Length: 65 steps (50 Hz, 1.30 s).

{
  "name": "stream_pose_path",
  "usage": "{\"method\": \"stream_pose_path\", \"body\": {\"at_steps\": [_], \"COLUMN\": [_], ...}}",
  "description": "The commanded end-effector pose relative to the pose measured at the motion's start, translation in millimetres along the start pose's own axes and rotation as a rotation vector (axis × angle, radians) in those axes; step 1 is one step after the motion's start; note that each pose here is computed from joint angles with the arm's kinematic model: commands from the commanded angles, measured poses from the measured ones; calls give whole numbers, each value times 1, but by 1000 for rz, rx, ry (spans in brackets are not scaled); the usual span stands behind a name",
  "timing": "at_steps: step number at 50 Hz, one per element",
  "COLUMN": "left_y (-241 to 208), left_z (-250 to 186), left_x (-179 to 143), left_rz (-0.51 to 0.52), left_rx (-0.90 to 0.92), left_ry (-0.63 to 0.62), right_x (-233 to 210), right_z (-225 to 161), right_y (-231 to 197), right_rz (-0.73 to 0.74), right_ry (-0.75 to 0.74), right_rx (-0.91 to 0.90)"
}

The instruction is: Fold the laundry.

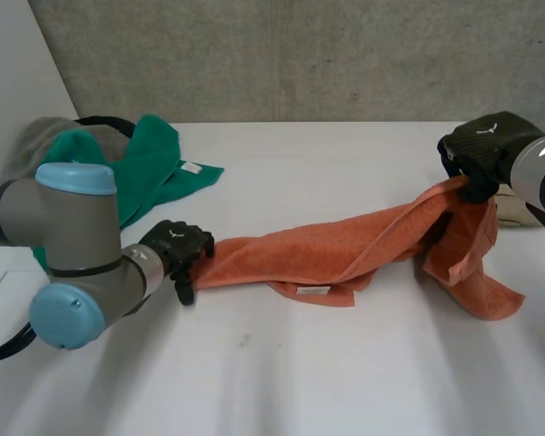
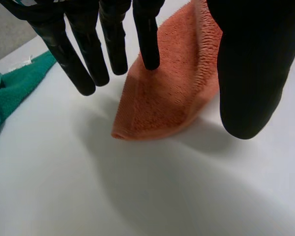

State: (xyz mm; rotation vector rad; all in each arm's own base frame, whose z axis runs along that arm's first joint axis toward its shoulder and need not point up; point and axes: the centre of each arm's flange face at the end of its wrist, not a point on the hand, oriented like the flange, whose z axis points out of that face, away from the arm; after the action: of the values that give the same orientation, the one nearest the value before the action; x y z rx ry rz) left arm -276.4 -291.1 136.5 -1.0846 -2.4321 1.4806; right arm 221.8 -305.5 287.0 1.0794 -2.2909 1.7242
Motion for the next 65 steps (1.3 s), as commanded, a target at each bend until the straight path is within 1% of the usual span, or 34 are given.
{"method": "stream_pose_path", "body": {"at_steps": [1, 8, 13, 15, 19, 20, 22, 23, 24, 26, 27, 30, 31, 33, 34, 35, 38, 39, 42, 43, 45, 46, 47, 50, 51, 54, 55, 58, 59, 61, 62, 65], "left_y": [-4, -1, -7, -12, -32, -41, -53, -67, -74, -89, -104, -122, -129, -130, -129, -124, -113, -103, -89, -80, -75, -75, -78, -97, -121, -164, -193, -229, -248, -261, -270, -270], "left_z": [13, 18, 16, 15, 8, -1, -13, -28, -38, -58, -81, -113, -129, -135, -134, -131, -119, -105, -79, -60, -42, -34, -20, -7, -11, -30, -48, -76, -94, -108, -119, -122], "left_x": [2, 17, 26, 24, 0, -16, -29, -41, -46, -53, -60, -66, -67, -70, -70, -69, -66, -63, -63, -63, -64, -65, -69, -78, -88, -103, -114, -128, -134, -138, -141, -142], "left_rz": [1, -6, 1, 2, -29, -58, -82, -96, -102, -101, -91, -75, -61, -46, -36, 0, 55, 83, 113, 116, 111, 109, 104, 95, 83, 43, 7, -49, -76, -91, -83, -62], "left_rx": [22, 12, 33, 46, 87, 107, 140, 189, 213, 274, 339, 423, 463, 466, 458, 418, 336, 269, 188, 144, 121, 120, 128, 201, 290, 469, 609, 814, 937, 1031, 1095, 1092], "left_ry": [1, 38, 50, 39, -64, -117, -154, -176, -181, -188, -196, -214, -219, -230, -232, -234, -223, -210, -202, -200, -199, -203, -215, -246, -282, -348, -395, -461, -500, -533, -570, -611], "right_x": [-4, -2, 5, 7, 14, 17, 20, 23, 24, 26, 24, 22, 19, 17, 16, 12, 5, -3, -15, -22, -23, -23, -18, -5, 9, 35, 49, 69, 79, 87, 92, 96], "right_z": [2, 4, 3, 2, 0, -1, -4, -8, -9, -13, -17, -25, -28, -31, -31, -30, -23, -16, -5, 4, 16, 22, 38, 65, 80, 91, 92, 85, 77, 68, 61, 53], "right_y": [7, 9, 8, 8, 5, 4, 2, 0, -1, -3, -3, -3, -2, 0, 2, 8, 20, 29, 40, 46, 50, 50, 45, 30, 13, -22, -45, -80, -99, -115, -127, -138], "right_rz": [12, 26, 32, 33, 35, 32, 33, 31, 27, 7, -24, -81, -122, -159, -175, -214, -268, -303, -352, -383, -407, -416, -430, -431, -413, -366, -323, -250, -207, -172, -149, -142], "right_ry": [-7, 3, 24, 28, 48, 57, 64, 68, 67, 59, 34, -6, -33, -58, -70, -98, -152, -200, -257, -277, -264, -247, -181, -39, 82, 272, 376, 504, 564, 613, 641, 662], "right_rx": [-10, -12, -6, -1, 10, 14, 19, 27, 32, 39, 26, -1, -25, -51, -67, -104, -168, -208, -248, -269, -281, -280, -255, -172, -86, 80, 203, 398, 518, 626, 717, 815]}}
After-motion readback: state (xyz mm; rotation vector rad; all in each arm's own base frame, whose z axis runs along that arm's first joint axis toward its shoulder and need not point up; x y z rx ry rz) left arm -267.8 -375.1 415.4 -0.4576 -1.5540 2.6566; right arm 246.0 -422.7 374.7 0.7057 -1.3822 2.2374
